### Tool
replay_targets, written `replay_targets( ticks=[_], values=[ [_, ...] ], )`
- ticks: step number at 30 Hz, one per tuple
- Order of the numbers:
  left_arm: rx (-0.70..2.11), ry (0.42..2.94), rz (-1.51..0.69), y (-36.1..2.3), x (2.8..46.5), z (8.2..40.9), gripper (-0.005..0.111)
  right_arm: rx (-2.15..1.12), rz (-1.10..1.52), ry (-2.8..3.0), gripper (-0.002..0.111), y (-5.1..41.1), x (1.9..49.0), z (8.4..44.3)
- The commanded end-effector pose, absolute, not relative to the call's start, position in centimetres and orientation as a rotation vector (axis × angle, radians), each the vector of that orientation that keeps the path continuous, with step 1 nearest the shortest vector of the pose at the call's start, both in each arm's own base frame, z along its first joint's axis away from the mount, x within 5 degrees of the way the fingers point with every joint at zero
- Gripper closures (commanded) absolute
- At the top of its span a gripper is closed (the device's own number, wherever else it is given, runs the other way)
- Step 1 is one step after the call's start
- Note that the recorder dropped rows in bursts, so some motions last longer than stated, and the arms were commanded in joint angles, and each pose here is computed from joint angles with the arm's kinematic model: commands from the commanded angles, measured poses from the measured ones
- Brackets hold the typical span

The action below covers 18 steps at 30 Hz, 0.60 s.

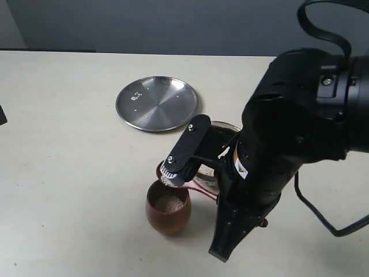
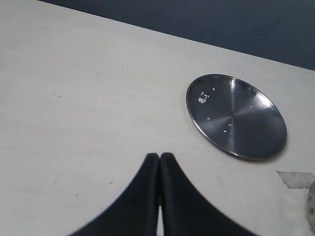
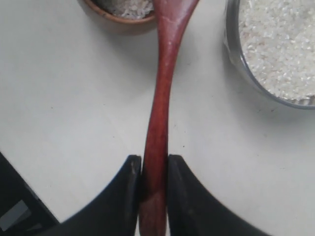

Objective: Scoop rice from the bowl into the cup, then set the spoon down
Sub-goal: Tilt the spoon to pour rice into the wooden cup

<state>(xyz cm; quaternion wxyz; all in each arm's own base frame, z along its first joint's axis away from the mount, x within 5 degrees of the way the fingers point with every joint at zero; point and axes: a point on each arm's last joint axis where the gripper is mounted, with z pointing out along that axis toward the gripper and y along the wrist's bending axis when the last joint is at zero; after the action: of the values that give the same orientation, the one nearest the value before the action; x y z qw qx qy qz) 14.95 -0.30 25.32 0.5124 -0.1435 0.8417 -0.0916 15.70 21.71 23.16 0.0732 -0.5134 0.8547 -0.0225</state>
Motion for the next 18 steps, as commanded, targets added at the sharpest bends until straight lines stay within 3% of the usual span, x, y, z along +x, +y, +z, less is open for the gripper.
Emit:
replay_targets(
  ticks=[1,8,18],
  values=[
    [-0.345,2.014,-0.220,-0.3,15.1,25.5,0.106,-1.583,-0.158,2.515,0.109,21.3,16.1,23.0],
    [-0.345,2.014,-0.220,-0.3,15.1,25.5,0.106,-1.771,-0.317,2.346,0.109,22.0,14.9,23.2],
    [-0.345,2.014,-0.220,-0.3,15.1,25.5,0.106,-1.772,-0.454,2.294,0.109,22.1,15.0,23.1]
  ],
)
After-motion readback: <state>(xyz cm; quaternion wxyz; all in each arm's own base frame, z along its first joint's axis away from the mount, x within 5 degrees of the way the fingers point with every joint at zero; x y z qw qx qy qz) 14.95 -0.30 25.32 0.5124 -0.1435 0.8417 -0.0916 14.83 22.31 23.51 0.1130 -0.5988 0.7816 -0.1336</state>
